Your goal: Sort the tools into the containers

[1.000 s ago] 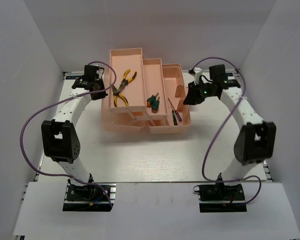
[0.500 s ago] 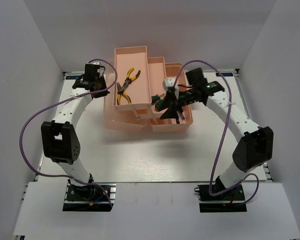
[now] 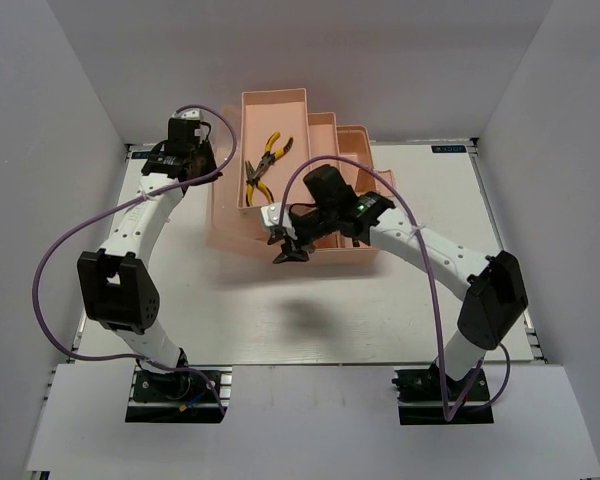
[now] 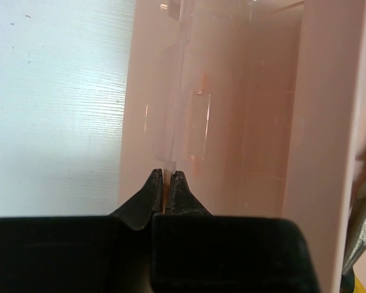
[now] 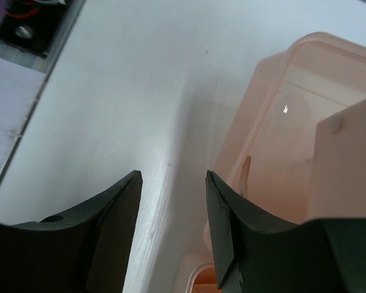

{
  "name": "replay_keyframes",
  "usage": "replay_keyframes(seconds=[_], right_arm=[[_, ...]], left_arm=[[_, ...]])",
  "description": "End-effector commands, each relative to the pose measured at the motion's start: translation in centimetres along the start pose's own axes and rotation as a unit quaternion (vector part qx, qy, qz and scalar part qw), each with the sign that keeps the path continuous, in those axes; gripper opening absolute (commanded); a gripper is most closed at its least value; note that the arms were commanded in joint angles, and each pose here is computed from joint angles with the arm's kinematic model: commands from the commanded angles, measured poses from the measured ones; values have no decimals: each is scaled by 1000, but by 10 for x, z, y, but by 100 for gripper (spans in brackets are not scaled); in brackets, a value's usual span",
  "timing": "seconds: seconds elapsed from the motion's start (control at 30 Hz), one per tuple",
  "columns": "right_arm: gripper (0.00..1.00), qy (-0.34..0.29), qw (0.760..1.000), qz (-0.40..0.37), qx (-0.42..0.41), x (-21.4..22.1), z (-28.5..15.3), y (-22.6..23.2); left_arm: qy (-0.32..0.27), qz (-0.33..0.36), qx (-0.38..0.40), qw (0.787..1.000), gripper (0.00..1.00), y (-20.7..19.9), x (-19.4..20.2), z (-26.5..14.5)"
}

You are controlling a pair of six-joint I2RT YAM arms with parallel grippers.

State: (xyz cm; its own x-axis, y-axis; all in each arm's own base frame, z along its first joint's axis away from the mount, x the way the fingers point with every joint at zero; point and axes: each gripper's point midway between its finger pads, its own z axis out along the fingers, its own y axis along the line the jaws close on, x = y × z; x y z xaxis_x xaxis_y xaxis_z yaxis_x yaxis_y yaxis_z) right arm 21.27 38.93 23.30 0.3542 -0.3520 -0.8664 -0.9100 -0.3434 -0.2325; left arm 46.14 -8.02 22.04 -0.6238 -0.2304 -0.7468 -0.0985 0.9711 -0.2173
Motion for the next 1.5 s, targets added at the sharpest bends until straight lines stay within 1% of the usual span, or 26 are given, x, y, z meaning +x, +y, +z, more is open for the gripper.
replay_keyframes(seconds=[0.0,0.03,0.07,0.1,0.13,0.17,0.23,0.27,0.3,0.33,0.4,0.47,0.6,0.63,0.7,0.73,0.77,0.83,0.87,1.03,1.13,1.17,1.23,1.33,1.4,1.47], right_arm=[[52,37,997,-11,62,10,22,-20],[52,32,996,-24,76,5,25,-27],[52,51,995,-20,89,15,29,-33],[52,53,995,-24,87,12,37,-29],[52,49,993,-30,100,10,40,-36],[52,64,991,-30,114,18,45,-42],[52,59,989,-39,127,11,54,-49],[52,71,986,-37,147,15,53,-57],[52,77,986,-36,144,19,62,-56],[52,80,983,-38,163,14,60,-66],[52,87,982,-36,166,17,66,-68],[51,91,978,-39,182,14,63,-76],[50,72,980,-41,182,0,58,-73],[50,56,983,-44,168,-8,58,-68],[48,46,985,-48,157,-11,53,-59],[48,19,987,-64,148,-32,45,-53],[48,23,988,-59,141,-23,46,-46],[48,13,987,-70,146,-33,40,-44],[47,16,987,-68,147,-31,39,-45],[47,46,983,-56,168,-13,44,-57],[47,54,983,-48,167,-5,50,-63],[47,65,984,-38,159,6,57,-62],[47,63,984,-39,163,2,60,-68],[47,76,981,-36,178,10,66,-79],[47,89,978,-31,186,23,75,-86],[46,89,977,-16,192,25,79,-93]], left_arm=[[-128,-35,89,987,0,-47,-78,-56],[-128,-40,89,987,0,-47,-78,-56],[-126,-37,94,987,0,-52,-76,-57],[-126,-37,94,987,0,-52,-76,-57],[-126,-37,94,987,0,-52,-76,-57],[-126,-37,94,987,0,-52,-76,-57],[-127,-35,93,987,0,-55,-75,-57],[-127,-35,93,987,0,-55,-75,-57],[-127,-35,93,987,0,-55,-75,-57],[-122,-35,92,988,0,-54,-73,-57],[-123,-34,91,988,0,-56,-72,-57],[-123,-34,91,988,0,-56,-72,-57],[-123,-34,91,988,0,-56,-72,-57],[-123,-34,91,988,0,-56,-72,-57],[-123,-34,91,988,0,-56,-72,-57],[-121,-31,95,988,0,-60,-70,-58],[-121,-31,95,988,0,-61,-70,-58],[-121,-31,95,988,0,-61,-70,-58],[-121,-31,95,988,0,-61,-70,-58],[-121,-31,95,988,0,-61,-70,-58],[-125,-32,97,987,0,-61,-72,-62],[-125,-32,97,987,0,-61,-72,-62],[-121,-31,95,988,0,-60,-70,-62],[-127,-32,92,987,0,-59,-73,-65],[-127,-32,92,987,0,-58,-71,-67],[-123,-32,91,988,0,-57,-68,-65]])
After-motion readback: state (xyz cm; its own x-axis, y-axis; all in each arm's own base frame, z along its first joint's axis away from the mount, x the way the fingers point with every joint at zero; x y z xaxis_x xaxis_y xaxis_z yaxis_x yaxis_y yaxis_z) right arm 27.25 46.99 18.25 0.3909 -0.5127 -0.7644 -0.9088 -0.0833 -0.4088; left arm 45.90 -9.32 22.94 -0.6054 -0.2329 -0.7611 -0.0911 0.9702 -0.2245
